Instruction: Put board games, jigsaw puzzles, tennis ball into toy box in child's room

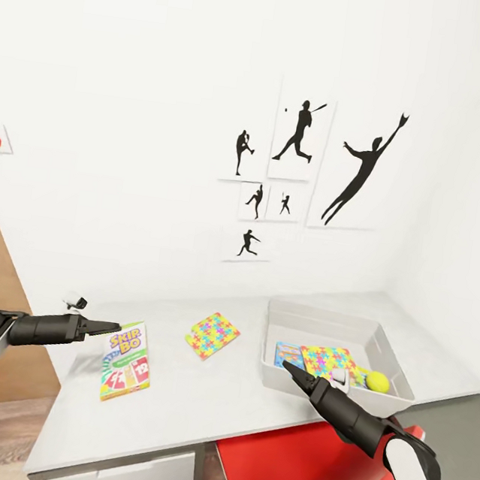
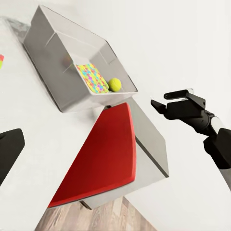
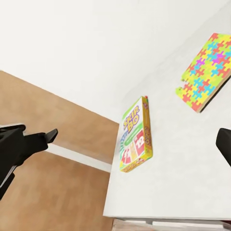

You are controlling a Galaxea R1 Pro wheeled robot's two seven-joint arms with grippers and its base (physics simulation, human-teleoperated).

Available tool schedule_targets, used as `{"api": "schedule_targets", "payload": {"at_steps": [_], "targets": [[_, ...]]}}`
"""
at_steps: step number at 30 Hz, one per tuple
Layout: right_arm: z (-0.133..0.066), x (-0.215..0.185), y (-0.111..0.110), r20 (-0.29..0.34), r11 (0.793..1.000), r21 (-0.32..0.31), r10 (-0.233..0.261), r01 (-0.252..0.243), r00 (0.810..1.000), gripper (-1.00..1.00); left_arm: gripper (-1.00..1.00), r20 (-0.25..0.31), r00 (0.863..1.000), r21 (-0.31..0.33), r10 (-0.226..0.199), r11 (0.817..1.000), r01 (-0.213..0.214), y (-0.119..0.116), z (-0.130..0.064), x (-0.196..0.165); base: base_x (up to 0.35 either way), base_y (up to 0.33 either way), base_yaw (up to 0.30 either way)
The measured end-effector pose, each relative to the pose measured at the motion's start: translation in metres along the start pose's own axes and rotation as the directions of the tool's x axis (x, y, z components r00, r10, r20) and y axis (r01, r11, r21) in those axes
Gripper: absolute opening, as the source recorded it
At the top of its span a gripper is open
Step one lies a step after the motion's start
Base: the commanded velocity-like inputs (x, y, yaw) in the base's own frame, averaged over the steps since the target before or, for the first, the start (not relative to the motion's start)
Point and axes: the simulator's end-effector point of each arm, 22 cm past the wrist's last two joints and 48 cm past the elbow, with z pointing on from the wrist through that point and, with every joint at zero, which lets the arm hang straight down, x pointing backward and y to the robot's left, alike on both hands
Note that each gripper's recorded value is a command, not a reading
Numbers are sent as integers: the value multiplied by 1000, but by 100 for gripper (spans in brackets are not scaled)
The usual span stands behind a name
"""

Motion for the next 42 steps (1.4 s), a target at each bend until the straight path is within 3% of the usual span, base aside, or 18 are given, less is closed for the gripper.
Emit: {"api": "schedule_targets", "payload": {"at_steps": [26, 42], "targets": [[0, 0, 2, 0, 1000, -2, -4, 4, 1000, 100, 100, 1, 1000, 0, 2, 1000, -2, -1, 0, -1, -10, 7, 0], [-2, -4, 13, 11, 1000, -17, -21, 21, 1000, 100, 100, 8, 1000, 6, 24, 1000, -24, -12, -3, -6, -146, 196, 64]]}}
